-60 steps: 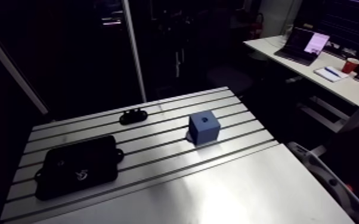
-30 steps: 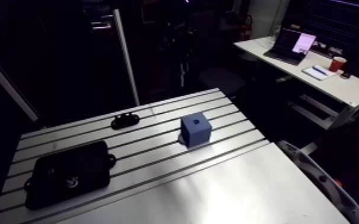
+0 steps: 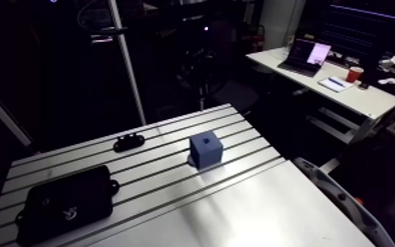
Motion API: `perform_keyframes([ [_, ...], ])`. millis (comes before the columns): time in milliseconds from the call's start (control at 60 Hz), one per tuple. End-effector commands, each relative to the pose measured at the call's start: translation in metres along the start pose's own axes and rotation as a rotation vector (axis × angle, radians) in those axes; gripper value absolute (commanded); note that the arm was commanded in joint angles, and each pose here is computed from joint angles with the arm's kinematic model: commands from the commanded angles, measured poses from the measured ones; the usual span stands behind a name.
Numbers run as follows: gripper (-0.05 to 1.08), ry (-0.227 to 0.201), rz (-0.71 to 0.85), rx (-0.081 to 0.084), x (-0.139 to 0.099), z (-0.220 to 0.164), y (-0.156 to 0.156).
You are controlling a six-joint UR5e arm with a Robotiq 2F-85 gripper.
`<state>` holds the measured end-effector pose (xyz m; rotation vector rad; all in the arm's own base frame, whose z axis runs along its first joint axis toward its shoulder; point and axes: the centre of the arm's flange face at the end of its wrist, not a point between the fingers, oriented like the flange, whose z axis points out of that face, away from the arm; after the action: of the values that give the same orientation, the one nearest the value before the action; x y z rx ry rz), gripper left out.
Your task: Pick up the M10 bolt and insert it into the hex recess until seated.
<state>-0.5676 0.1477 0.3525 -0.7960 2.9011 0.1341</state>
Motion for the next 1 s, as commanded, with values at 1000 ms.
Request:
perform_keyframes([
  [1000,1.05,0.017,0.028,0.045,-0.027,0.052,-0.008],
])
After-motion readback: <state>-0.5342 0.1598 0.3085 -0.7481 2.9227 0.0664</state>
